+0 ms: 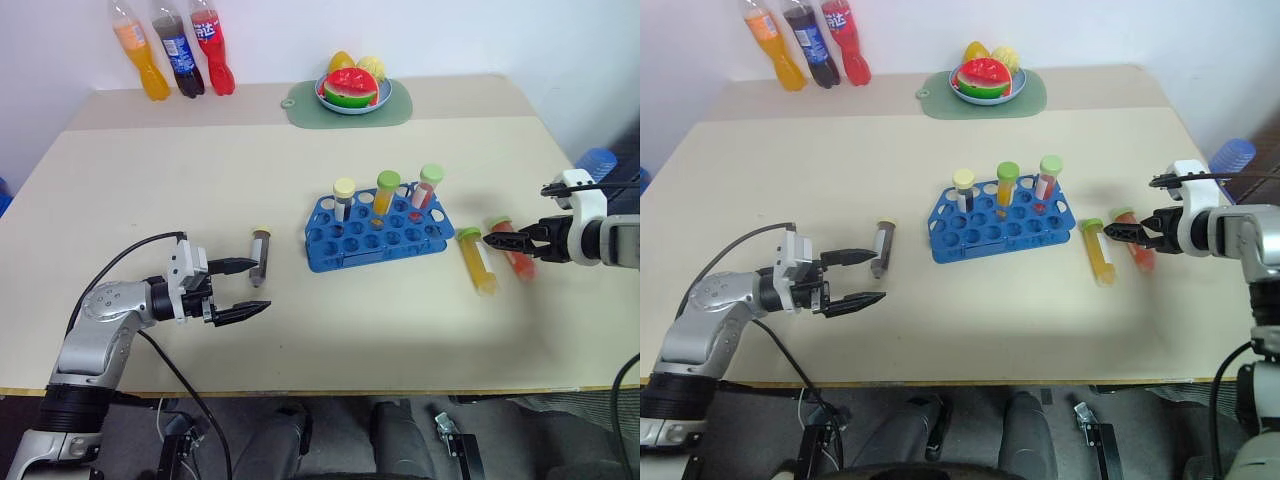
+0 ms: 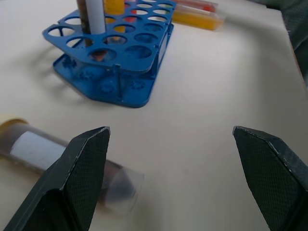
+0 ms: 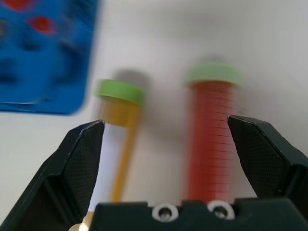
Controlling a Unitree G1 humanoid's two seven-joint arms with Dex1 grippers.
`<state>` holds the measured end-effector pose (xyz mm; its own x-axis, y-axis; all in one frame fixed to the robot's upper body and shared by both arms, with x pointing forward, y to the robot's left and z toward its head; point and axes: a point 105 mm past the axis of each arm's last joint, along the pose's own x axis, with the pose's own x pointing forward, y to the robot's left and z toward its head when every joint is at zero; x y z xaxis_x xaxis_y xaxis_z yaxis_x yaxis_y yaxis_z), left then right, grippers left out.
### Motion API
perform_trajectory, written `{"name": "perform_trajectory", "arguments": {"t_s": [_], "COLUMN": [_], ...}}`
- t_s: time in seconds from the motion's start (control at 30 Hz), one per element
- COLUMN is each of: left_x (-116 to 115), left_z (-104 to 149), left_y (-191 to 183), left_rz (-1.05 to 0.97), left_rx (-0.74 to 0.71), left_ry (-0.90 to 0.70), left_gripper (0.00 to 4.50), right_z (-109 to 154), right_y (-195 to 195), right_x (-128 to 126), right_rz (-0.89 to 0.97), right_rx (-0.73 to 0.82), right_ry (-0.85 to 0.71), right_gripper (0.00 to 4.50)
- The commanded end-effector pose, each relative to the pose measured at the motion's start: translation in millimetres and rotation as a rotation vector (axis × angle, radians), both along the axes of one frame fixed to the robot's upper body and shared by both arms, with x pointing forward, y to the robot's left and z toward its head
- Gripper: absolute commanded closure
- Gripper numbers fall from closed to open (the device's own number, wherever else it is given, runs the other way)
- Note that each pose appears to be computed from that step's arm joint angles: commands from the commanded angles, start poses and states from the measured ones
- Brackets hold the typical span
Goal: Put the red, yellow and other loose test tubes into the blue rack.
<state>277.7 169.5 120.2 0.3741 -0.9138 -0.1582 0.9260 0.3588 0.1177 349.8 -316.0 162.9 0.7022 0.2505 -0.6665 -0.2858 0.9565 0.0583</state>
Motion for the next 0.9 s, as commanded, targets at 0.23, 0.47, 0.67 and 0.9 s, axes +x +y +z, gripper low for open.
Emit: {"name": "perform_trajectory", "arguments": {"t_s": [0.23, 0.47, 0.67, 0.9], "left_x": [-18, -28, -27, -21], "left_z": [1, -1, 1, 1], "left_y": [8, 9, 9, 5], "left_rz": [0.043, 0.081, 0.092, 0.083], "left_rx": [-0.001, -0.004, -0.009, -0.027], "left_ry": [0.005, 0.02, 0.017, 0.015], "left_gripper": [0.29, 0.22, 0.22, 0.22], "right_z": [-3, -23, -26, -14], "right_y": [-21, -9, -10, -30], "right_x": [18, 18, 21, 18], "right_rz": [0.055, 0.172, 0.165, 0.166], "right_rx": [-0.092, -0.13, -0.147, -0.234], "right_ry": [0.099, 0.175, 0.168, 0.111], "right_gripper": [0.0, 0.85, 3.65, 3.72]}}
